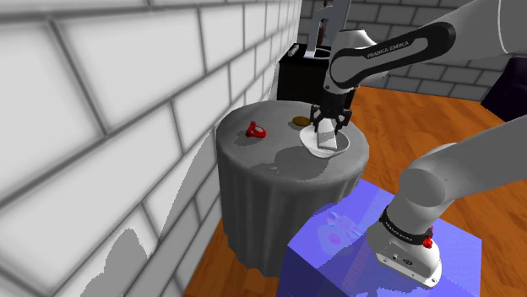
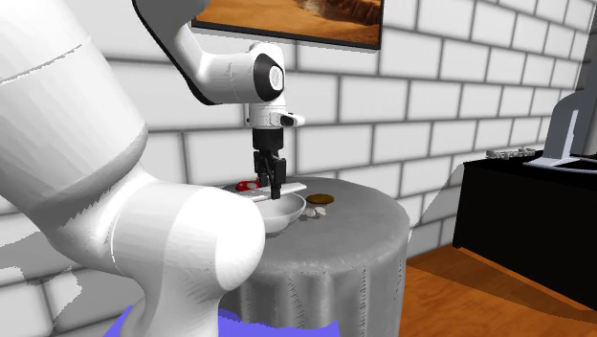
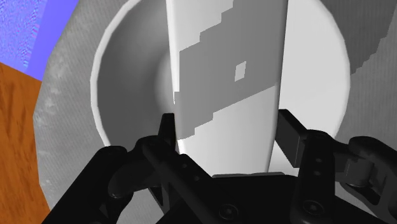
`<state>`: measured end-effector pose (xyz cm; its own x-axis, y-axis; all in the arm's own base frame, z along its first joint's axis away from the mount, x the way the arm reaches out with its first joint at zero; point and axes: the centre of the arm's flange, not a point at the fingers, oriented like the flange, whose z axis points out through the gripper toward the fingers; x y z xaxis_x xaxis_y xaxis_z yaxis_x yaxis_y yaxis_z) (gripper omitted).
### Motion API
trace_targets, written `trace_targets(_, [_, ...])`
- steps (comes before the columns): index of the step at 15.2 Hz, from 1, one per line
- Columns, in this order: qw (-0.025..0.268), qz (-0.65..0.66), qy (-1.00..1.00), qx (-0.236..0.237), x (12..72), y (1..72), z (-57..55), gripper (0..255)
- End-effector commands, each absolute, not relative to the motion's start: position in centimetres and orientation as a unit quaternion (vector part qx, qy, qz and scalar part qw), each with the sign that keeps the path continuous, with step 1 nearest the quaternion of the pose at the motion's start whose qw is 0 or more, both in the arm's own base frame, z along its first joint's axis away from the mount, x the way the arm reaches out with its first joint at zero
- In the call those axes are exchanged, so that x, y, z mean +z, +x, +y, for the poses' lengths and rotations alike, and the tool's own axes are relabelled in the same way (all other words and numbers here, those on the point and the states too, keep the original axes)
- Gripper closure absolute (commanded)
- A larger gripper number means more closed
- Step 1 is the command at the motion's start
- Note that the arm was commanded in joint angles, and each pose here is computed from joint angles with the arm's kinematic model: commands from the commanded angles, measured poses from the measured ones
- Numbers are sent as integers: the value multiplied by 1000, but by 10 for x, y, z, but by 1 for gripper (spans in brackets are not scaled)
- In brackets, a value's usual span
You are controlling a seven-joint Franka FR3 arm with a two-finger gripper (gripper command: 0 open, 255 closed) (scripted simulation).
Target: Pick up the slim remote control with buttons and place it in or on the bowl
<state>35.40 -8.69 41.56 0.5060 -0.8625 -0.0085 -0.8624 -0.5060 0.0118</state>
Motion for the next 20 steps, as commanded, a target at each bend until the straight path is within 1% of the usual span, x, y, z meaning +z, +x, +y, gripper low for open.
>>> trace_targets(1, [3, -497, 868, -6, 406, 353, -87, 255])
trace_targets(3, [3, -497, 868, -6, 397, 353, -87, 255])
trace_targets(10, [3, -497, 868, -6, 397, 353, -87, 255])
trace_targets(11, [3, -497, 868, -6, 397, 353, -87, 0])
trace_targets(16, [3, -497, 868, -6, 397, 353, -87, 0])
trace_targets(20, [3, -497, 868, -6, 447, 354, -87, 0])
